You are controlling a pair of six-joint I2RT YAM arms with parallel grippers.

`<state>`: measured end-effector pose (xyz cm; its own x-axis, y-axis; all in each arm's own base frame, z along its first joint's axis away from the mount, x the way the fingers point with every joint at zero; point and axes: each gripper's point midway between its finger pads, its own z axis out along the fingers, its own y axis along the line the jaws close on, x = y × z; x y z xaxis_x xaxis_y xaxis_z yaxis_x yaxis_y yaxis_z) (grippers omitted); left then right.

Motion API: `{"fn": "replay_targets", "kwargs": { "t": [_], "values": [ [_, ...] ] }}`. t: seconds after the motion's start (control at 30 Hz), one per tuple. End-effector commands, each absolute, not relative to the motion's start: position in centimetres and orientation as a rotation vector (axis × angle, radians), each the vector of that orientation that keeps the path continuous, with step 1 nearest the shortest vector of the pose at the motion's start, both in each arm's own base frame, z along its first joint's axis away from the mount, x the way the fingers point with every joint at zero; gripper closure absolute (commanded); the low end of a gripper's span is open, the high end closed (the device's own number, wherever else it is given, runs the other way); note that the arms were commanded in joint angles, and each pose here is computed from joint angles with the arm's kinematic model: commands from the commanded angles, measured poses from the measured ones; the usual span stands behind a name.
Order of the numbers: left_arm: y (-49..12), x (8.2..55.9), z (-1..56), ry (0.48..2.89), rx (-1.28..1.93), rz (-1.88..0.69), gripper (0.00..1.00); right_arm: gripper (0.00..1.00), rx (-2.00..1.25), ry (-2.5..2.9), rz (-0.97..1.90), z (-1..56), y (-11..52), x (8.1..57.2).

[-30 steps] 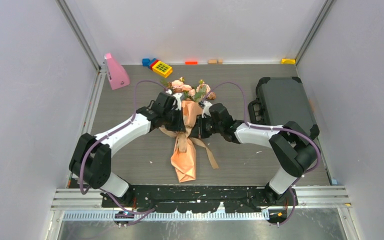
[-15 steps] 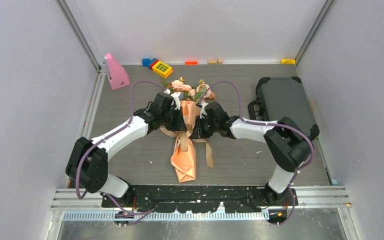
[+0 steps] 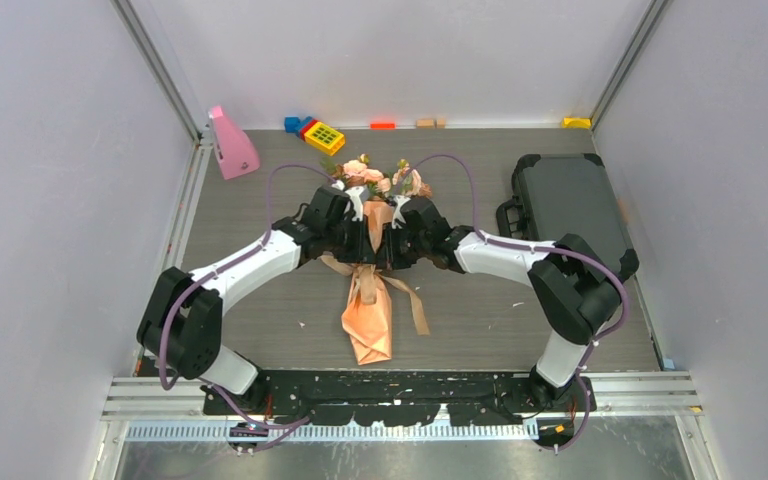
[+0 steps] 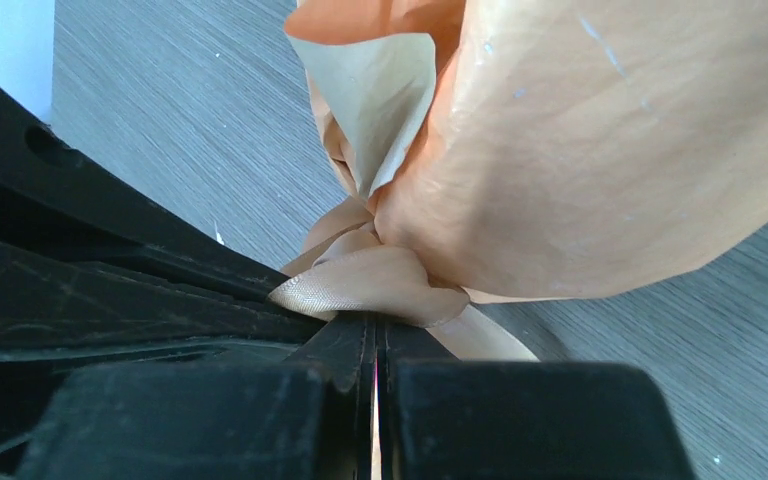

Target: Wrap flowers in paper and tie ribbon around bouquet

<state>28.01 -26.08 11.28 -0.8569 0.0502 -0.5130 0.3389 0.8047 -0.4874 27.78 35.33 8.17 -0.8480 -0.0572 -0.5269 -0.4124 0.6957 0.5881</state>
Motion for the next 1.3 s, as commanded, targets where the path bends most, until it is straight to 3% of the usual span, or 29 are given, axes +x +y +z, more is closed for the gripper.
{"fn": "replay_targets", "kwargs": {
  "t": [0.0,0.4,0.5,0.63,0.87,1.27],
  "values": [
    [-26.4,28.4,11.9,2.474,0.268,-0.827,0.9,0.99,-0.356,2.39,1.042,9.3,36.8,28.5],
    [-23.9,28.5,14.6,2.402,0.187,-0.705,0.37,0.99,-0.338,2.414,1.005,7.9,36.5,28.7],
    [-21.9,29.5,15.3,2.37,0.096,-0.592,0.31,0.99,-0.338,2.412,1.006,7.9,36.5,28.7],
    [-19.6,30.9,14.9,2.394,-0.076,-0.565,0.36,0.99,-0.345,2.407,1.004,8.0,36.4,28.7],
    [-22.1,31.1,12.5,2.538,-0.048,-0.725,0.66,0.99,-0.351,2.391,1.008,8.2,36.5,28.8],
    [-24.6,30.4,11.0,2.563,0.009,-0.917,0.68,0.99,-0.386,2.371,1.013,8.3,36.8,29.0]
  ]
}}
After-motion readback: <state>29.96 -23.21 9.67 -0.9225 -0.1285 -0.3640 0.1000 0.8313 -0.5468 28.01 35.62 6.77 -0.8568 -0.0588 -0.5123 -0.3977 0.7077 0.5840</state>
